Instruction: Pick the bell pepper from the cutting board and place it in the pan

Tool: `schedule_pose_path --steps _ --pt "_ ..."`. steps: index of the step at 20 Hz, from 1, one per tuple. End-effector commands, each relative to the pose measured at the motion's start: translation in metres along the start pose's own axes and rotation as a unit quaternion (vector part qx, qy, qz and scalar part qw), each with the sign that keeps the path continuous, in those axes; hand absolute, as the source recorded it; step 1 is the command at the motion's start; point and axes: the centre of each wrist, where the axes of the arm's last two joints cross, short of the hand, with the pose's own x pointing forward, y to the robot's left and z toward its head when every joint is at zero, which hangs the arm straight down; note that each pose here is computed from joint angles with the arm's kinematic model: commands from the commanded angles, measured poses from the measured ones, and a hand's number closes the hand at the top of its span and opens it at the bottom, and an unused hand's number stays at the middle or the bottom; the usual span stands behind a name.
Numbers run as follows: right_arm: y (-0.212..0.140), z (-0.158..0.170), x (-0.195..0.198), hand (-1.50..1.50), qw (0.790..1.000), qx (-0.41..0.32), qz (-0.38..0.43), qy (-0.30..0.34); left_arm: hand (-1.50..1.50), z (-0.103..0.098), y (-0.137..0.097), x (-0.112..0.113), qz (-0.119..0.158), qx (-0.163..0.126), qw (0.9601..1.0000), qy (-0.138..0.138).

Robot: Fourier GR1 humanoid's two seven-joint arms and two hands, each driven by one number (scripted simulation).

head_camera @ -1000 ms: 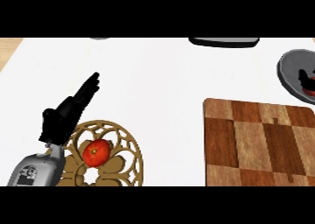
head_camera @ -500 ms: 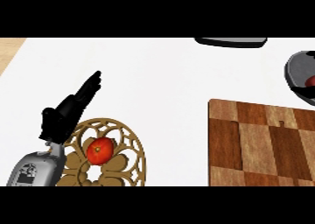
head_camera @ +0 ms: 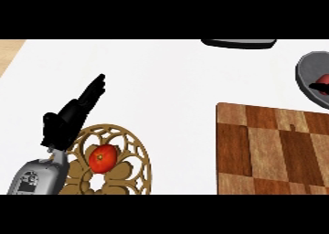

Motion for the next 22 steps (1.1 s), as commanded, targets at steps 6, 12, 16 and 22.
schedule_pose_path --steps 6,12,16,22 --pt "-0.057 0.035 -0.027 -1.5 0.993 0.041 -0.107 -0.016 0.0 0.003 -0.002 -0.004 -0.005 0.011 0.9999 0.003" --pt "-0.071 0.057 -0.044 -1.5 0.988 0.035 -0.13 -0.074 0.0 0.001 0.004 -0.002 0.001 0.015 0.9998 0.01" --pt "-0.068 0.077 -0.064 -1.5 0.987 0.032 -0.135 -0.077 0.0 0.01 0.005 -0.016 -0.004 0.018 0.9998 0.01" --pt "-0.086 0.096 -0.072 -1.5 0.984 0.052 -0.146 -0.084 0.0 0.008 0.015 -0.011 0.003 0.03 0.9995 0.013"
